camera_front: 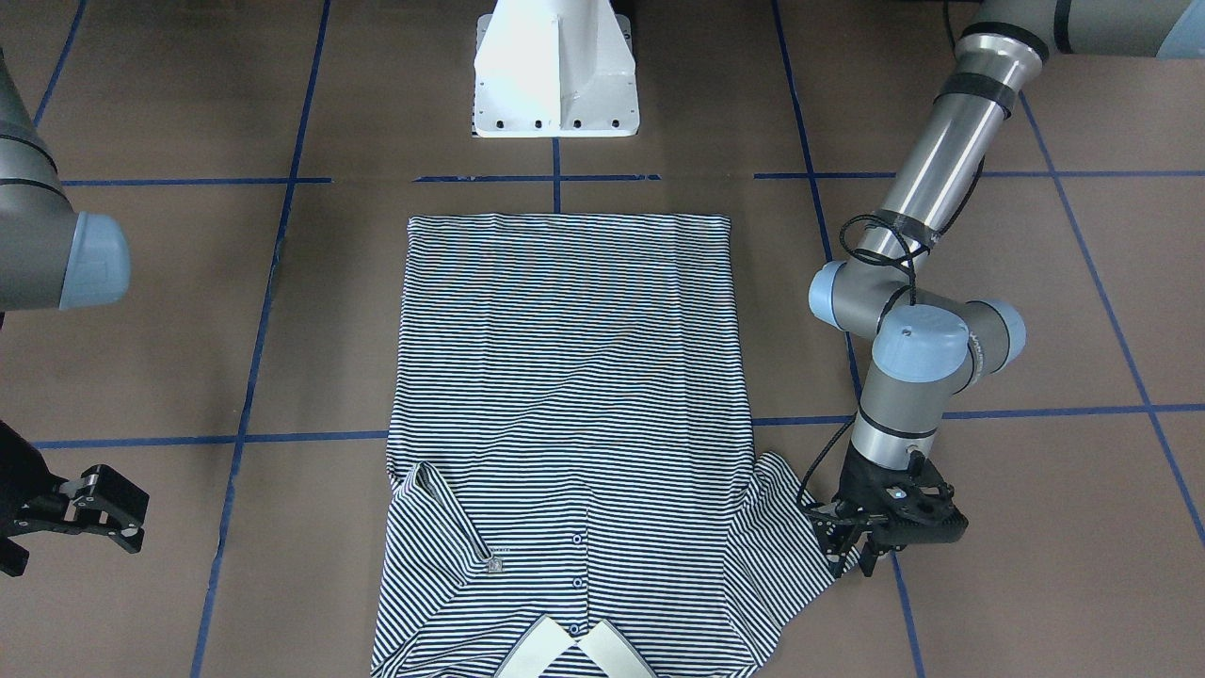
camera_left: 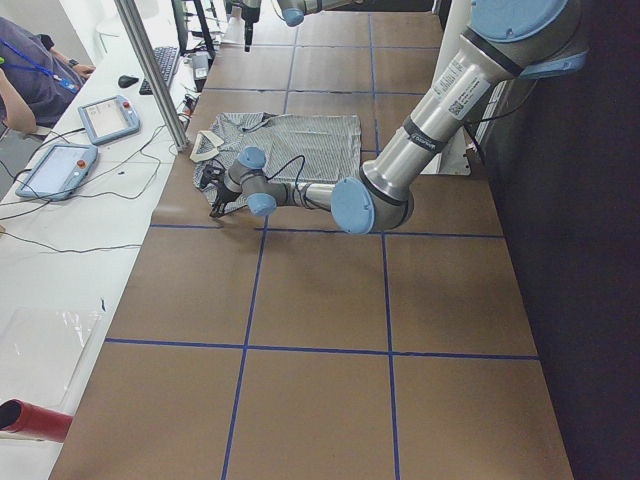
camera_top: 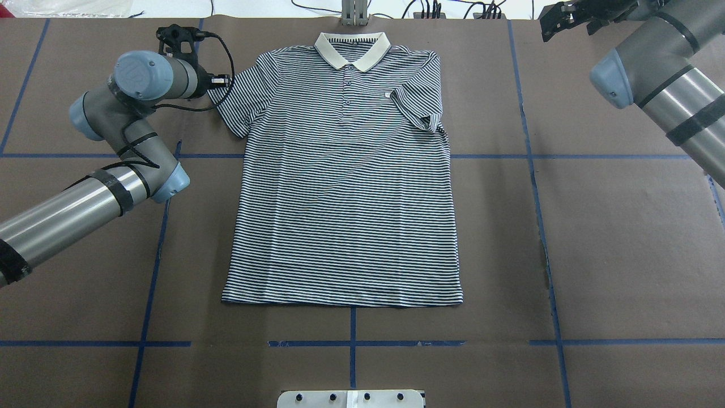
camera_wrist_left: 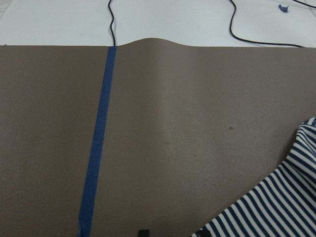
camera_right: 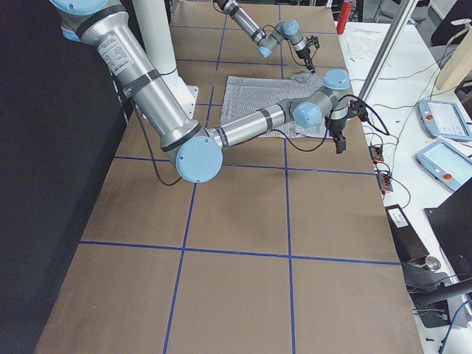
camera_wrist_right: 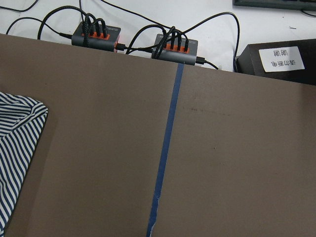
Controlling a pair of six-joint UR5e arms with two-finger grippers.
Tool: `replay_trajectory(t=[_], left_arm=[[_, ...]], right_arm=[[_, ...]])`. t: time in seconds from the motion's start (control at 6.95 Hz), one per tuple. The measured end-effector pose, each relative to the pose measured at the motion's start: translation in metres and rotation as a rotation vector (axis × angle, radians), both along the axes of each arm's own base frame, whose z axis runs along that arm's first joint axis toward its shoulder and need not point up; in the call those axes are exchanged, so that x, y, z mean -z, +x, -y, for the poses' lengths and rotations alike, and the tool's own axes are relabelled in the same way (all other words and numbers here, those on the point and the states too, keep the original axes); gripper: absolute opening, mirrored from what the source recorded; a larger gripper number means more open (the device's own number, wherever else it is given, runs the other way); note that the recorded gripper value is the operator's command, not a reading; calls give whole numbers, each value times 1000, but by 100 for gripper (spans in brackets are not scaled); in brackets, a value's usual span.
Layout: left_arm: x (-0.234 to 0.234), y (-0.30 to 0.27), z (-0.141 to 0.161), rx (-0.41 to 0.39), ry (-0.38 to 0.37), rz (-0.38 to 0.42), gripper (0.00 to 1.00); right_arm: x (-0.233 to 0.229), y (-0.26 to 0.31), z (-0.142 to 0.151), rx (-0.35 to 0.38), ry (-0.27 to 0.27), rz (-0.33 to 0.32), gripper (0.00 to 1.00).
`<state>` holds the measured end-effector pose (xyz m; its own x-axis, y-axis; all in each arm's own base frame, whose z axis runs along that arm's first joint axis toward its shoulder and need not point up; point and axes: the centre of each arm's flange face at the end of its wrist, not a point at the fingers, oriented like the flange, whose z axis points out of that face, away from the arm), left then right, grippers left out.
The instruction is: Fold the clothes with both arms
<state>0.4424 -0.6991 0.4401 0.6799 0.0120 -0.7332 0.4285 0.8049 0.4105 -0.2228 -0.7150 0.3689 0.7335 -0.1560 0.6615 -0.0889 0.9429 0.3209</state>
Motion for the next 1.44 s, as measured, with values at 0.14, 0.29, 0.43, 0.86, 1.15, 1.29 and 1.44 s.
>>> replay_trajectory(t=[0.14,0.29,0.43,0.86,1.15,1.29,1.44], left_arm=[[0,0,-1,-1,2,-2,0],[-1,1,-1,-1,3,-2,0],[2,1,-1,-1,6,-5,0],[53,7,4,0,10,-17,0],[128,27,15,14,-58,0,0],[161,47,10,19,-98,-8,0],[184,66,3,21,-130,-14,0]], right_arm=[[0,0,0,0,0,0,100],[0,0,0,0,-1,0,100],[0,0,0,0,-1,-1,100],[0,0,1,-2,-2,-1,100],[1,0,1,-3,-2,0,100],[1,0,1,-5,-2,1,100],[2,-1,0,-5,-3,2,100]])
